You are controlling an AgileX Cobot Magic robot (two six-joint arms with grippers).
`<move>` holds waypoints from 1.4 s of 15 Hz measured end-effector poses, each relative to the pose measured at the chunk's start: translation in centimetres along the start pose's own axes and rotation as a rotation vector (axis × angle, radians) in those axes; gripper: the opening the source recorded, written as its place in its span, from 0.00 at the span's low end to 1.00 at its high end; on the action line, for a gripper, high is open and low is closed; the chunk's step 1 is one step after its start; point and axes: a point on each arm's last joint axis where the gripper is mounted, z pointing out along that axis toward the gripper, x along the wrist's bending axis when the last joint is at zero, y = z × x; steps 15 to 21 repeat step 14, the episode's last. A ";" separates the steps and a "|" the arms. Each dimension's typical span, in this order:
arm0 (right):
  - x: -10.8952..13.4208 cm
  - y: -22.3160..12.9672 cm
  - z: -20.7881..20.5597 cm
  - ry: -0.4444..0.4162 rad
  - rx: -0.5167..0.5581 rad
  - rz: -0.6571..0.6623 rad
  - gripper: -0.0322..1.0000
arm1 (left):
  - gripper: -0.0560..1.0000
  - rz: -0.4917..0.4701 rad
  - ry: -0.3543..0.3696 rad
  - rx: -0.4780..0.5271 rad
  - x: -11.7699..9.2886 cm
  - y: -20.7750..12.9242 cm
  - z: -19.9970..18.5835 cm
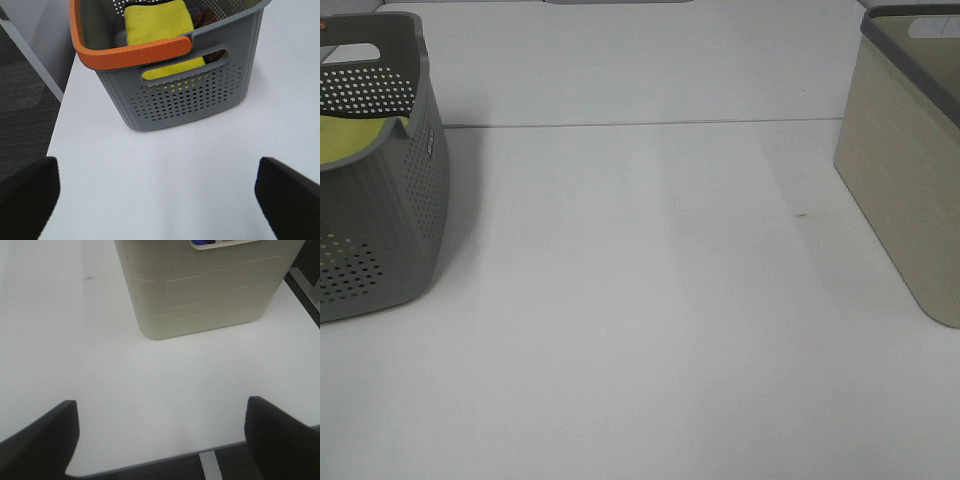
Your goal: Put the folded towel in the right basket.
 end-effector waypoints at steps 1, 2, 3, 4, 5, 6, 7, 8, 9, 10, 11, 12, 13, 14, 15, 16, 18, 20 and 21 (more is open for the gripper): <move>0.0 0.0 0.0 0.001 0.000 0.000 0.87 | 0.99 0.000 0.000 0.000 0.0 0.0 0.0; 0.0 0.0 0.0 0.001 0.000 0.000 0.87 | 0.99 0.000 0.000 0.000 0.0 0.0 0.0; 0.0 0.0 0.0 0.001 0.000 0.000 0.87 | 0.99 0.000 0.000 0.000 0.0 0.0 0.0; 0.0 0.0 0.0 0.001 0.000 0.000 0.87 | 0.99 0.000 0.000 0.000 0.0 0.0 0.0; 0.0 0.0 0.0 0.001 0.000 0.000 0.87 | 0.99 0.000 0.000 0.000 0.0 0.0 0.0; 0.0 0.0 0.0 0.001 0.000 0.000 0.87 | 0.99 0.000 0.000 0.000 0.0 0.0 0.0; 0.0 0.0 0.0 0.001 0.000 0.000 0.87 | 0.99 0.000 0.000 0.000 0.0 0.0 0.0; 0.0 0.0 0.0 0.001 0.000 0.000 0.87 | 0.99 0.000 0.000 0.000 0.0 0.0 0.0; 0.0 0.0 0.0 0.001 0.000 0.000 0.87 | 0.99 0.000 0.000 0.000 0.0 0.0 0.0; 0.0 0.0 0.0 0.001 0.001 0.000 0.87 | 0.99 0.000 0.000 0.000 0.0 0.0 0.0; 0.0 0.0 0.0 0.001 0.002 0.000 0.87 | 0.99 0.000 0.000 0.000 0.0 0.0 0.0; 0.0 0.0 0.0 0.001 0.003 0.000 0.87 | 0.99 0.000 0.000 0.000 0.0 0.0 0.0; 0.0 -0.1 0.0 0.002 0.006 0.001 0.87 | 0.99 0.000 0.000 0.000 0.0 0.0 0.0; 0.0 -0.1 0.0 0.003 0.007 0.002 0.87 | 0.99 0.000 0.000 0.000 0.0 0.0 0.0; 0.0 -0.1 0.0 0.003 0.007 0.002 0.87 | 0.99 0.000 0.000 0.000 0.0 0.0 0.0; 0.0 -0.1 0.0 0.003 0.007 0.002 0.87 | 0.99 0.000 0.000 0.000 0.0 0.0 0.0; 0.0 -0.1 0.0 0.003 0.007 0.002 0.87 | 0.99 0.000 0.000 0.000 0.0 0.0 0.0; 0.0 -0.1 0.0 0.003 0.007 0.002 0.87 | 0.99 0.000 0.000 0.000 0.0 0.0 0.0; 0.0 -0.1 0.0 0.003 0.007 0.002 0.87 | 0.99 0.000 0.000 0.000 0.0 0.0 0.0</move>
